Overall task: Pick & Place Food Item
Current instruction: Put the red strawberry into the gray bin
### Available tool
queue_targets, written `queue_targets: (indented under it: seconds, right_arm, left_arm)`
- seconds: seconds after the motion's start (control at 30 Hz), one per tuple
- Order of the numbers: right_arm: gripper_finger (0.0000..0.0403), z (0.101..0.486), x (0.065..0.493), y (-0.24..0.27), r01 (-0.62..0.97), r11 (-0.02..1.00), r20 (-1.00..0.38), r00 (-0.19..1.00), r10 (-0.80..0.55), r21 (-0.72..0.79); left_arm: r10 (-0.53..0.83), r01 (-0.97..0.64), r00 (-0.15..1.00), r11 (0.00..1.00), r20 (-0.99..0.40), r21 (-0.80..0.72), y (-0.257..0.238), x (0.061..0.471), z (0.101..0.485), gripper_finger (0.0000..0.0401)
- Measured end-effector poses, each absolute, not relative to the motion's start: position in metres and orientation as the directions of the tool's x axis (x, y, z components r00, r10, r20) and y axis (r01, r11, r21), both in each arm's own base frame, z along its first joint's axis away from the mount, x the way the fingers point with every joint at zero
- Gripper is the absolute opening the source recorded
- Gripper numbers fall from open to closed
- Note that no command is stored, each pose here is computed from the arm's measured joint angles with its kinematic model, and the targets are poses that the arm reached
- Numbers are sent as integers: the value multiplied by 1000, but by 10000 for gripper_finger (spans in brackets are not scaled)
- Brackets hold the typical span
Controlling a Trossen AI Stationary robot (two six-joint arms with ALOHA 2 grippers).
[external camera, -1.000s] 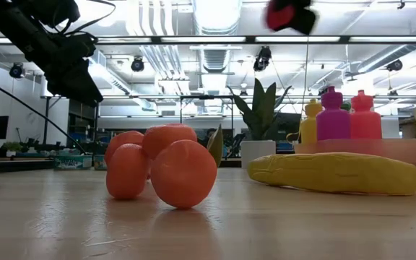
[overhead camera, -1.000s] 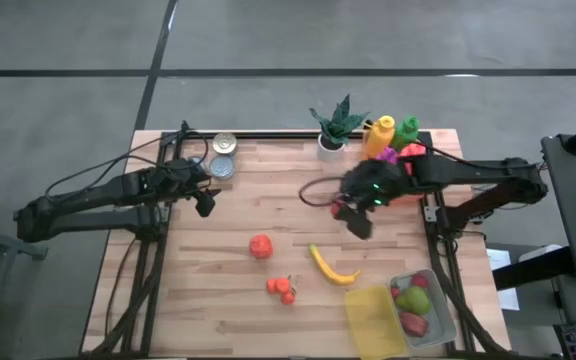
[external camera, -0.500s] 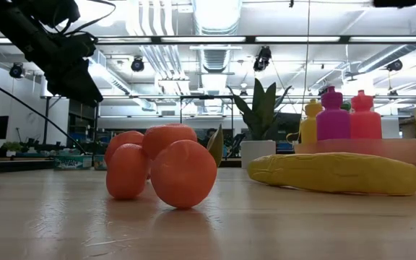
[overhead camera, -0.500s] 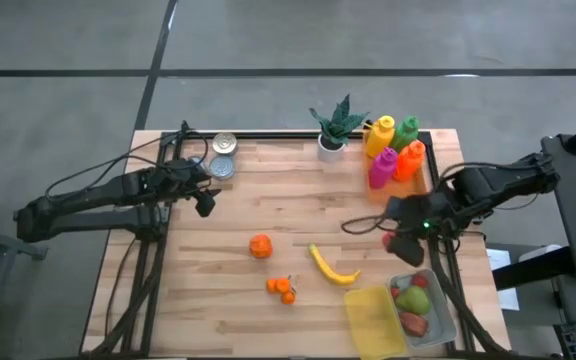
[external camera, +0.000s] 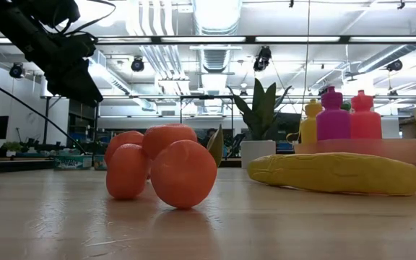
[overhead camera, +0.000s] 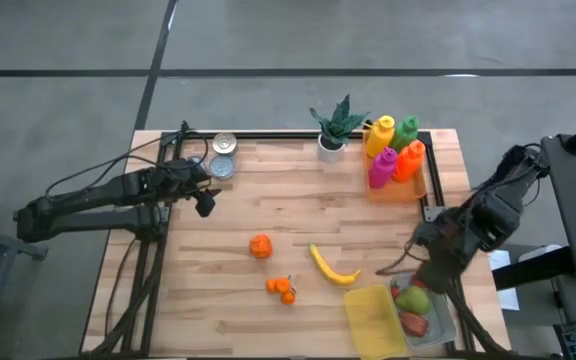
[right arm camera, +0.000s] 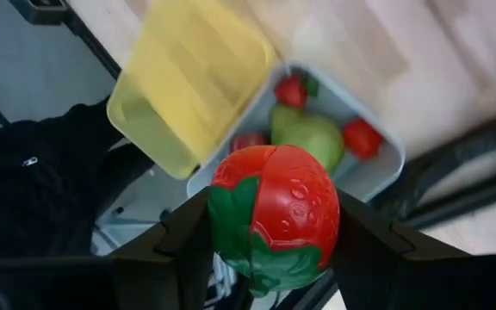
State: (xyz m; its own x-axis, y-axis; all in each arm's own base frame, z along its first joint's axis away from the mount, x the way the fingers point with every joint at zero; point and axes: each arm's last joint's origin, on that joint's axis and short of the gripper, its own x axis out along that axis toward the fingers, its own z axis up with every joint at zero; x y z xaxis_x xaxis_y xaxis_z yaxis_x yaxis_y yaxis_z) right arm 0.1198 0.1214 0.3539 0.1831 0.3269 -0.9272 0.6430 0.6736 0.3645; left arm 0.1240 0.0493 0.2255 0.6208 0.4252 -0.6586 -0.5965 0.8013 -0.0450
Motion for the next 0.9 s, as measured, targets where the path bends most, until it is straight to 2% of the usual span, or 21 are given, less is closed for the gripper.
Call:
queue_targets:
  seconds: [0.17, 0.4, 0.63, 0.9]
  right_arm:
    - [179, 345, 108, 149, 665, 685, -945, 103, 312, 298]
    - [179, 320, 98, 194, 673, 723, -975, -12, 223, 157]
    - [179, 292, 98, 235, 609, 785, -981, -48, 186, 119]
    - [179, 264, 104, 256, 537, 843, -986, -132, 103, 17]
  left_arm:
    - [425, -596, 621, 801, -659, -45, 49, 124, 226, 275]
    - [425, -597, 621, 801, -658, -45, 49, 124, 226, 275]
    - [425, -597, 621, 801, -658, -45, 49, 124, 226, 275]
    - [425, -596, 621, 801, -658, -45, 49, 124, 226, 275]
